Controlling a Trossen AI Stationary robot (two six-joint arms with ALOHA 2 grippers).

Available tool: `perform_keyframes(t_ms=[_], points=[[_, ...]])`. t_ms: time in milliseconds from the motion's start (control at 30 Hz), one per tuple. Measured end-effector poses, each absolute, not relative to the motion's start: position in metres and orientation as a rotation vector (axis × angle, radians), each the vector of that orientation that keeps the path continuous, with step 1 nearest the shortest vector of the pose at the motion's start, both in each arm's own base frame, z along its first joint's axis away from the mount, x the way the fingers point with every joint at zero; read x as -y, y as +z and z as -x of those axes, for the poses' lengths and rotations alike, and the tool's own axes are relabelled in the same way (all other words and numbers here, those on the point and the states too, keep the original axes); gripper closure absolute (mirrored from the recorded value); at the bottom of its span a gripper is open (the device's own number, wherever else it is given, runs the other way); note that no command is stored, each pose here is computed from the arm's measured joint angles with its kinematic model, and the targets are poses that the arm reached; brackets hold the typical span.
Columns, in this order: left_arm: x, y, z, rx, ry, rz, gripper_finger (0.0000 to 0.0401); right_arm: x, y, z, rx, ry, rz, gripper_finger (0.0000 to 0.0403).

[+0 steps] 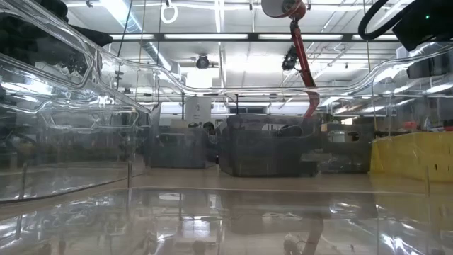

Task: Stack baskets by color
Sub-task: Stack the bottom yellow bin on the middle yellow bin

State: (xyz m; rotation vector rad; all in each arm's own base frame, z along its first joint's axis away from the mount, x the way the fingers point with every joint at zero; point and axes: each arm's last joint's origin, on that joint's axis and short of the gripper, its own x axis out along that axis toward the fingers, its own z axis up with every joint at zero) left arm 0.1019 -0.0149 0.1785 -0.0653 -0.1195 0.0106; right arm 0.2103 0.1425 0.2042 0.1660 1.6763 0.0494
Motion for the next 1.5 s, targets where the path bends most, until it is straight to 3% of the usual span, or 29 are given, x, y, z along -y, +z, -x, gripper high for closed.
perform_keyframes(t_ms=[333, 633, 967, 1500], points=[[0.015, 0.179, -0.102, 0.119, 0.011, 0.065, 0.0392, -0.158, 0.206, -0.208, -1.655, 0.046, -0.316, 0.0291], [0.015, 0.178, -0.102, 0.118, 0.01, 0.065, 0.0392, -0.164, 0.207, -0.207, -1.724, -0.202, -0.669, 0.0292], [0.015, 0.178, -0.102, 0.117, 0.011, 0.065, 0.0392, -0.163, 0.217, -0.192, -1.627, -0.194, -0.473, 0.0292], [0.015, 0.178, -0.102, 0.112, 0.01, 0.064, 0.0392, -0.134, 0.2, -0.223, -1.6, 0.01, -0.135, 0.0292]])
